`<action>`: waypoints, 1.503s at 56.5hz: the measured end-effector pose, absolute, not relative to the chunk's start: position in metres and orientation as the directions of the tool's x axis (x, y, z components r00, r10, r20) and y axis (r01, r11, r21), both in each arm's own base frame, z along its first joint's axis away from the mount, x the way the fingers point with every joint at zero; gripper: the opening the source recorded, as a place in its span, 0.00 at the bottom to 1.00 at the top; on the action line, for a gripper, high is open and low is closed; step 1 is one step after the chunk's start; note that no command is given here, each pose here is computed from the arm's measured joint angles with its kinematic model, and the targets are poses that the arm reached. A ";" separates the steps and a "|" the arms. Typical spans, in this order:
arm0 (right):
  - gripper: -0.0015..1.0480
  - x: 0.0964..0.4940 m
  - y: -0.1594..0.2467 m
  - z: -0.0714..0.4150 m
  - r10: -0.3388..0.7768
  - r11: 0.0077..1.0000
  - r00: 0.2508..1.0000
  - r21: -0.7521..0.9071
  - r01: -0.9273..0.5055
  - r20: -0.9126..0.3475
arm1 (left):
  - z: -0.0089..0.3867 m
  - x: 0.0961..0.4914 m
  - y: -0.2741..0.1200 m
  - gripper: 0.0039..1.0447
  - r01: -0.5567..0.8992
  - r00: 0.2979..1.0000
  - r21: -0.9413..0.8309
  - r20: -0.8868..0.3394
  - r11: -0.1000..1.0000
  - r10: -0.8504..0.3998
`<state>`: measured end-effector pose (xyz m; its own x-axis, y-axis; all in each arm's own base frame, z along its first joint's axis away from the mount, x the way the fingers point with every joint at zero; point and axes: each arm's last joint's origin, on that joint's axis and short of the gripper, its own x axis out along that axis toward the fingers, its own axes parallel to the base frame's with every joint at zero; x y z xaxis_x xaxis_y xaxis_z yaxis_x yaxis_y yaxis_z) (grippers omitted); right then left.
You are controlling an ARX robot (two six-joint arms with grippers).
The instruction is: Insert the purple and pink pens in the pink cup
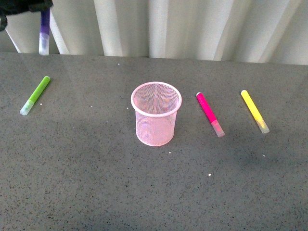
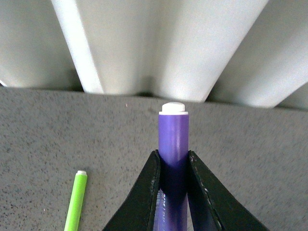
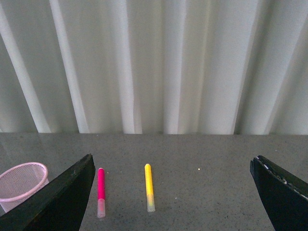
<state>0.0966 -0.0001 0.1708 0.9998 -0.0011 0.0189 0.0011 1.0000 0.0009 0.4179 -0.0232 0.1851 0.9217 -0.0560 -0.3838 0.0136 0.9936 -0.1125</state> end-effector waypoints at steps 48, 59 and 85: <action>0.93 0.097 0.000 0.171 -0.001 1.000 1.000 0.001 0.001 0.019 | 0.157 0.332 -0.137 0.12 0.093 0.991 -0.456 -0.046 0.885 -0.128; 0.93 0.097 0.000 0.171 -0.001 1.000 1.000 0.001 0.001 0.019 | 0.138 0.341 -0.149 0.12 0.071 0.991 -0.514 -0.062 0.855 -0.119; 0.93 0.097 0.000 0.171 -0.001 1.000 1.000 0.001 0.001 0.019 | 0.113 0.331 -0.159 0.12 0.025 0.989 -0.596 -0.101 0.803 -0.106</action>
